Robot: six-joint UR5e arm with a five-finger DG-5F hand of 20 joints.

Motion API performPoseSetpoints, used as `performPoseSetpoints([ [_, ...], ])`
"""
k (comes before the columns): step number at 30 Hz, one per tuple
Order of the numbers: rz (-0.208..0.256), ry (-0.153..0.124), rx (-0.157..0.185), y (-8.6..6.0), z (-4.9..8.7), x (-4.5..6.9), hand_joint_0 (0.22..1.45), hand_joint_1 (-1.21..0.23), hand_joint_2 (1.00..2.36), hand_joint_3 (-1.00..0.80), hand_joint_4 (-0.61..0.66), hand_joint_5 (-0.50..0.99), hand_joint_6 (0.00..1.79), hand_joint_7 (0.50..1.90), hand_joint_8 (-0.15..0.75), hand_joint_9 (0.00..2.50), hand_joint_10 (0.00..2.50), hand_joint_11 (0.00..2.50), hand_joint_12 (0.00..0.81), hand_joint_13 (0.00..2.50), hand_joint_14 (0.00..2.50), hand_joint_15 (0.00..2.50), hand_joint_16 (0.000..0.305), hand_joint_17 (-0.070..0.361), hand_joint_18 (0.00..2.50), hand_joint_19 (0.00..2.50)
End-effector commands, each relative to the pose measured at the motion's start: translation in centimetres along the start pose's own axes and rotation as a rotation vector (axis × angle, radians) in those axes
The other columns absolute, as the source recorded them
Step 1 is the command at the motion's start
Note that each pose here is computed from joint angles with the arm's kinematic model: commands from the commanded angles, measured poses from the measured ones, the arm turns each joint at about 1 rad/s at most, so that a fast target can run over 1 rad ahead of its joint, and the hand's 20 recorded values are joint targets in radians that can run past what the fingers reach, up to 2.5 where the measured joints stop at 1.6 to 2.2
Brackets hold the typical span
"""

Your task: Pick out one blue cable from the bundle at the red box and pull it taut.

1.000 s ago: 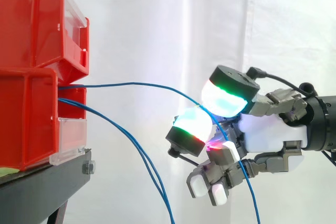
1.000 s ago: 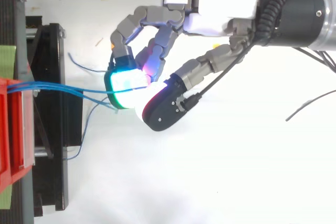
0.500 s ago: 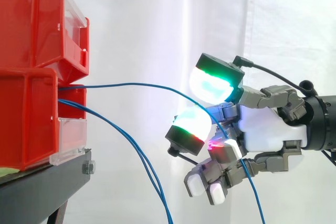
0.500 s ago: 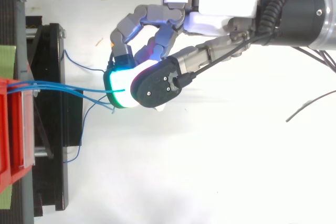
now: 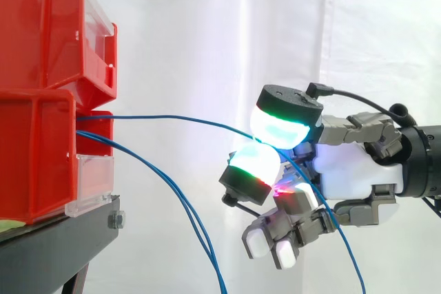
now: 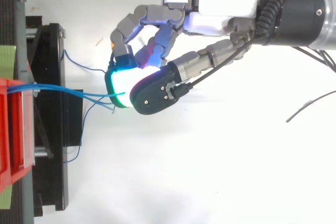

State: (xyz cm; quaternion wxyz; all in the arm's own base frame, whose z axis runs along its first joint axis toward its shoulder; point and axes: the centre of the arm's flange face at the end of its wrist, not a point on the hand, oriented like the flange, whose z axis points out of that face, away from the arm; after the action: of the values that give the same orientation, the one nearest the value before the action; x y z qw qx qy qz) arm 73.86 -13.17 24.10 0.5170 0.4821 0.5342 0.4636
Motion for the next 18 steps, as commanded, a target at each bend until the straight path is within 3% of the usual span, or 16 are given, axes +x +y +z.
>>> performPoseSetpoints([
  [1, 0.0, -0.001, 0.0, 0.08, 0.01, -0.02, 0.63, -0.83, 1.03, -0.12, 0.07, -0.13, 0.89, 1.16, 0.317, 1.2, 0.03, 0.78, 0.482, 0.77, 0.02, 0.49, 0.061, 0.137, 0.66, 0.71],
  [8, 0.006, -0.003, 0.002, 0.01, -0.03, -0.03, 0.64, -0.84, 1.03, -0.1, 0.03, -0.13, 0.9, 1.13, 0.314, 1.2, 0.03, 0.78, 0.478, 0.77, 0.02, 0.49, 0.061, 0.137, 0.66, 0.71],
  [18, 0.053, 0.001, -0.011, 0.88, 0.36, 0.03, 0.65, -0.84, 1.03, -0.1, 0.01, -0.12, 0.91, 1.12, 0.311, 1.2, 0.03, 0.79, 0.464, 0.76, 0.02, 0.49, 0.06, 0.136, 0.65, 0.7],
])
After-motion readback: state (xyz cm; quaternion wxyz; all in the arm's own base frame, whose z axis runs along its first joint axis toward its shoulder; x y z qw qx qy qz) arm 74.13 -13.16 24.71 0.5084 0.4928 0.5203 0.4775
